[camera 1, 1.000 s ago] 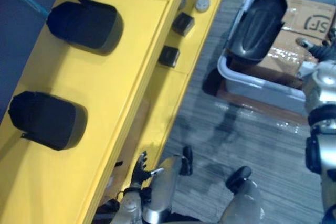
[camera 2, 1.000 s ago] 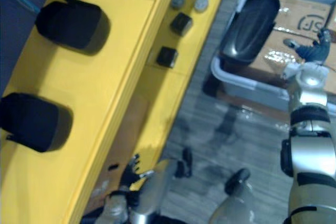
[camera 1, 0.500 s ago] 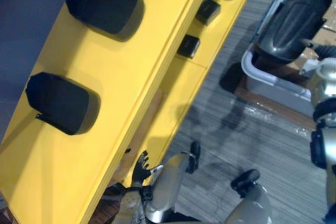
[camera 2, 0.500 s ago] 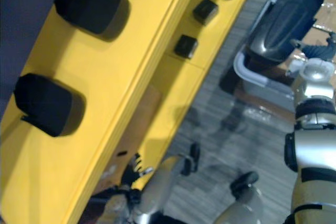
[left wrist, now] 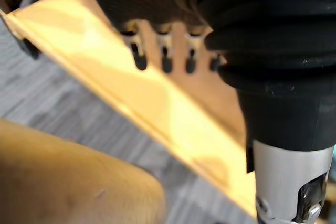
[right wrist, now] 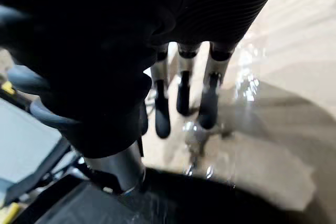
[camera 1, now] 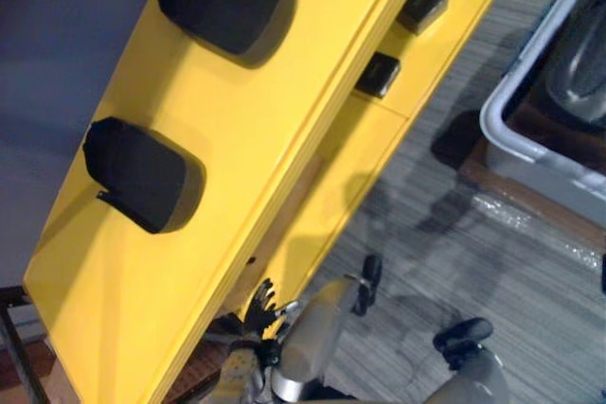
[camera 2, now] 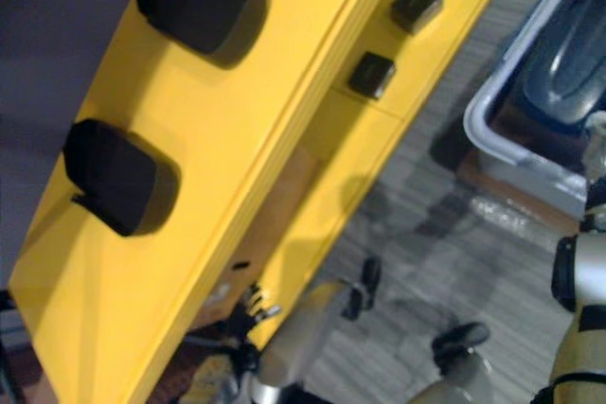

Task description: Walk over and take plastic housings, then place them on the shelf

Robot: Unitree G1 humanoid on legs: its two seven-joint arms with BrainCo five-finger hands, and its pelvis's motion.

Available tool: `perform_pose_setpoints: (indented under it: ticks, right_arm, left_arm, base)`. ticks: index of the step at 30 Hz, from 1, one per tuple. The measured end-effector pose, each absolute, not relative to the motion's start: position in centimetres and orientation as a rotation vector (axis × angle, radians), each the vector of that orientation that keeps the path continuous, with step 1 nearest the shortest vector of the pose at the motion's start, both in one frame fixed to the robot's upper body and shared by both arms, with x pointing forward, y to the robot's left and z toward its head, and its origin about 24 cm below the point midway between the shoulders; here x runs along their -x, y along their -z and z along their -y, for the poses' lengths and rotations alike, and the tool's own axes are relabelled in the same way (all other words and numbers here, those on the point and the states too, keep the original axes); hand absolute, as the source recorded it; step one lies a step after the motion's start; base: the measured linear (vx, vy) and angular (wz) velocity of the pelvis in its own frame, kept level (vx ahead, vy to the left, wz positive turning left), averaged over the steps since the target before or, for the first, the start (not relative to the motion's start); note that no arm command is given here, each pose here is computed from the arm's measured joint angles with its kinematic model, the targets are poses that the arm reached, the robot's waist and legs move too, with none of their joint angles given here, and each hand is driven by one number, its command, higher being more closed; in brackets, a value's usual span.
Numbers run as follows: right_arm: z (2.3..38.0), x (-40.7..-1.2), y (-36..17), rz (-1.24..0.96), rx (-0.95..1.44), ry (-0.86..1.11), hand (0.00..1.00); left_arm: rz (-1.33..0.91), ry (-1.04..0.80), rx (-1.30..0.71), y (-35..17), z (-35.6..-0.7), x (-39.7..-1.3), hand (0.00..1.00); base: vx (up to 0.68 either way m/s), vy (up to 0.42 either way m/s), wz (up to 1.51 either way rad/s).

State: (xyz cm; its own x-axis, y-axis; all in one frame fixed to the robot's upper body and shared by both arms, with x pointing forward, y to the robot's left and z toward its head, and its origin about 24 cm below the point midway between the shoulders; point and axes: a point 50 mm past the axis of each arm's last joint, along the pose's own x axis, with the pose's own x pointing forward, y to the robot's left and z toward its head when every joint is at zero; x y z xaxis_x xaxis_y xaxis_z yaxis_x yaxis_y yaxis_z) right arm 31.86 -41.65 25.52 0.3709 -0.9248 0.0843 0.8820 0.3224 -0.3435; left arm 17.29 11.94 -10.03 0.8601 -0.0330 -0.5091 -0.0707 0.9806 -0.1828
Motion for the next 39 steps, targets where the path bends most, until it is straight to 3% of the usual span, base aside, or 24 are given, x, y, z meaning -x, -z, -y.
perform_pose_setpoints:
  ticks: [12,18,29,39]
  right_arm:
    - [42.9,-30.5,-26.5,-0.378,0.77,1.189,1.0]
    - [42.7,-31.0,-26.4,-0.471,1.022,1.096,1.0]
    - [39.4,-34.0,-27.4,-0.228,1.24,0.992,1.0]
    - [33.0,-36.9,-30.5,0.19,1.242,0.977,1.0]
  left_arm:
    - [-0.518,0.016,0.183,10.2,-12.2,-17.0,0.0]
    - [-0.384,0.079,0.2,7.8,-11.0,-17.4,0.0]
    - [-0.047,0.081,0.32,0.2,-11.1,-21.7,0.0]
    - [0.205,0.193,0.391,-7.8,-9.0,-27.1,0.0]
  base:
    - [0.03,-0.022,0.06]
    - [0.0,0.0,-0.01]
    - [-0.04,-0.028,-0.21]
    - [-0.07,-0.039,-0.22]
